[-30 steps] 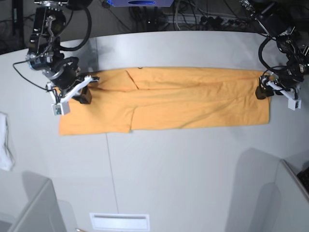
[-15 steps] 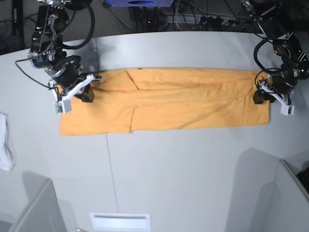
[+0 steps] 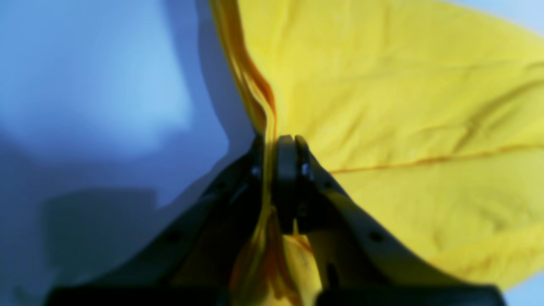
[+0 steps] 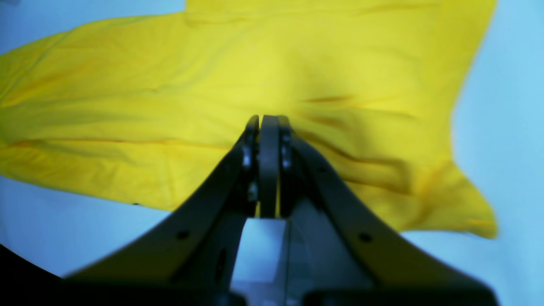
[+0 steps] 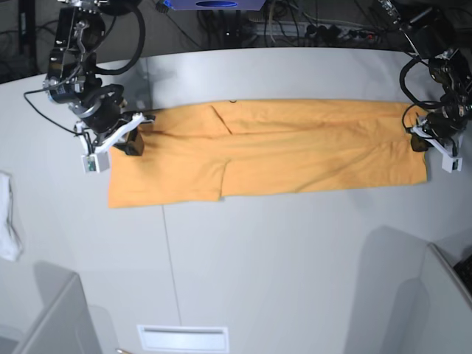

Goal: Fold the T-shirt properly
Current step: 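Grasp the strip's end near the left gripper with the left gripper, then fold the strip end with the left gripper toward the right gripper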

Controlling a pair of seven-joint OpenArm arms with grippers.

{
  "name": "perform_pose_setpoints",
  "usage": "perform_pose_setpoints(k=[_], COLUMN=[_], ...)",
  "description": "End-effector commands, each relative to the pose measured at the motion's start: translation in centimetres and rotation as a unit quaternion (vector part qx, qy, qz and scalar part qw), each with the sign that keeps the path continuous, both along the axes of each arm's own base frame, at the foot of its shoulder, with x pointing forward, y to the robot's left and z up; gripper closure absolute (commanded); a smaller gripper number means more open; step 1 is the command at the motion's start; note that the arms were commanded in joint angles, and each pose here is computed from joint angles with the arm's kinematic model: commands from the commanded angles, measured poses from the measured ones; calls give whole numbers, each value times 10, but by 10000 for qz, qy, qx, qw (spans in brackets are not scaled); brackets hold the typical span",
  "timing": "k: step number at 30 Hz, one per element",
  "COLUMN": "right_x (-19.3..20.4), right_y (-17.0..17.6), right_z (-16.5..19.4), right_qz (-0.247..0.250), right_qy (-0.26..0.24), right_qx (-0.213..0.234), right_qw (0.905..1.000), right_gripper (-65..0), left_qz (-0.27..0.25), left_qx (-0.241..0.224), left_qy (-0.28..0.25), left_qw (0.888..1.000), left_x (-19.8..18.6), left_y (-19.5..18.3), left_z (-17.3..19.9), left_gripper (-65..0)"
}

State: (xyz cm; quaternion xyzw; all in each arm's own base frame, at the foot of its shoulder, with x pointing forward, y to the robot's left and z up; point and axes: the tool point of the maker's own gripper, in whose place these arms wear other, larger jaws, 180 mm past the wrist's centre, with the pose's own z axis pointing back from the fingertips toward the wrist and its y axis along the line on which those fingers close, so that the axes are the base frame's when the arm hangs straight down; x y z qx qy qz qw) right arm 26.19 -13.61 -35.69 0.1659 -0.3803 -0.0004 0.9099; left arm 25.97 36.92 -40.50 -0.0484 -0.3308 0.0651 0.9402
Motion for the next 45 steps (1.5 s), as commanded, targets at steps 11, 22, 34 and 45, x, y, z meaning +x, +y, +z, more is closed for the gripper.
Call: perform_pose_setpoints(k=[11, 22, 34, 45], right_x=[10, 10, 10, 10], right_y=[-2, -2, -2, -2], right_z=[14, 14, 14, 14], right_qz=[-17, -17, -24, -24], right_qy=[-292, -300, -293, -293], right_qx=[19, 19, 16, 16], right_qw=[9996, 9995, 9996, 9996], right_gripper=[0, 0, 0, 0], left_qz=[-834, -1446, -2062, -2200], left_qx=[851, 405, -217, -711], left_qy=[-855, -1126, -1024, -829], left_qw=[9892, 9822, 9729, 9694], left_x=[3, 19, 26, 33], left_y=[-41, -148, -232, -287], left_z=[67, 72, 58, 46], left_gripper=[0, 0, 0, 0])
